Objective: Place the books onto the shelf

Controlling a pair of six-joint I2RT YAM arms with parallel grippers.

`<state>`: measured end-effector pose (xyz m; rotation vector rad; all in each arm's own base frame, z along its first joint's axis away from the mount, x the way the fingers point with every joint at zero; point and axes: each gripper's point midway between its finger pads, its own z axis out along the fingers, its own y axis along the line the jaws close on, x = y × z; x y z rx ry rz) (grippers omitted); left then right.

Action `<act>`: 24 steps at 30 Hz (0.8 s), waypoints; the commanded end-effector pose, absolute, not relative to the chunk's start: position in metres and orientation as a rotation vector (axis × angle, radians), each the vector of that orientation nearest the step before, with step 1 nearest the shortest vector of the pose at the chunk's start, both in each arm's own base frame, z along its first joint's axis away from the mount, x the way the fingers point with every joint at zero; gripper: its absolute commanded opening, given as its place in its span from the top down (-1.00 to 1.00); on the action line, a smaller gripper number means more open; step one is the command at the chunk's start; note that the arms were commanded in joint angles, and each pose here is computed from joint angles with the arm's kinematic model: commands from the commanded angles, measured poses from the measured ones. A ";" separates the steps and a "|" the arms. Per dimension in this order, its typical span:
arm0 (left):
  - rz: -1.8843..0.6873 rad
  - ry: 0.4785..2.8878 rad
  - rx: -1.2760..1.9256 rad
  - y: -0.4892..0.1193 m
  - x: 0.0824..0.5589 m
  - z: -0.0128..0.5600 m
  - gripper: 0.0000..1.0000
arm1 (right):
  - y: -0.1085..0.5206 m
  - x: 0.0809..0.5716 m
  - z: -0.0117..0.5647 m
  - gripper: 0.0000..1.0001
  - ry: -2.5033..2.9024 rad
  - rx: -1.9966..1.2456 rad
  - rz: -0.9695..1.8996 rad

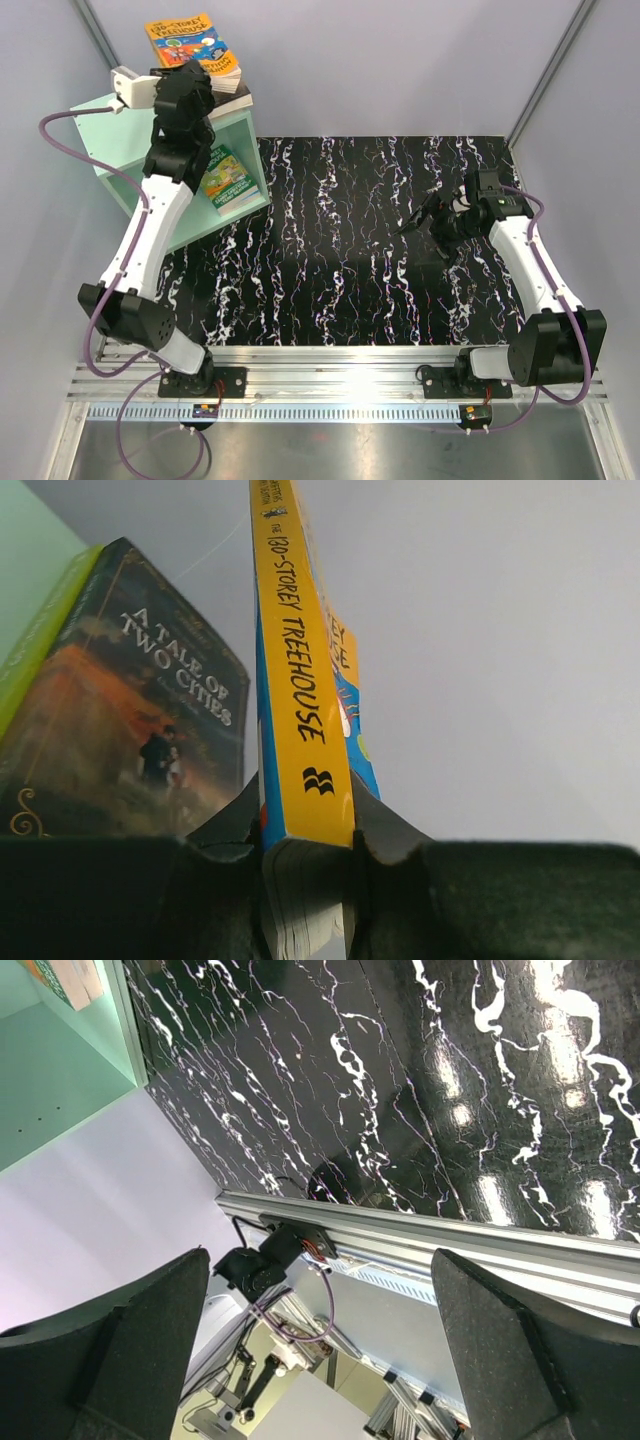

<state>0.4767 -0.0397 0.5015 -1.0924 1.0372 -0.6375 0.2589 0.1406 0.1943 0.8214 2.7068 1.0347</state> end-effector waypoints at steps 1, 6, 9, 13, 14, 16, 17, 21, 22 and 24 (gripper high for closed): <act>-0.788 0.994 -1.057 -0.049 0.481 0.533 1.00 | 0.145 0.259 0.194 -1.00 2.700 0.770 1.079; -0.862 1.032 -1.029 -0.054 0.503 0.524 1.00 | 0.145 0.257 0.193 -0.99 2.709 0.768 1.078; -0.847 1.054 -1.057 -0.052 0.506 0.517 1.00 | 0.145 0.256 0.192 -1.00 2.714 0.761 1.072; -0.803 1.077 -1.075 -0.047 0.502 0.515 1.00 | 0.145 0.257 0.192 -0.99 2.713 0.760 1.073; -0.800 1.077 -1.080 -0.046 0.503 0.514 1.00 | 0.145 0.257 0.191 -0.99 2.714 0.766 1.074; -0.773 1.064 -1.098 -0.040 0.498 0.515 1.00 | 0.145 0.257 0.190 -1.00 2.714 0.770 1.077; -0.774 1.061 -1.099 -0.039 0.496 0.516 1.00 | 0.146 0.257 0.190 -0.99 2.713 0.768 1.081; -0.741 1.067 -1.107 -0.035 0.494 0.516 1.00 | 0.146 0.255 0.188 -1.00 2.716 0.768 1.081; -0.721 1.067 -1.114 -0.032 0.492 0.516 1.00 | 0.146 0.255 0.186 -1.00 2.718 0.771 1.083; -0.709 1.072 -1.123 -0.031 0.490 0.513 1.00 | 0.146 0.254 0.185 -0.99 2.718 0.778 1.085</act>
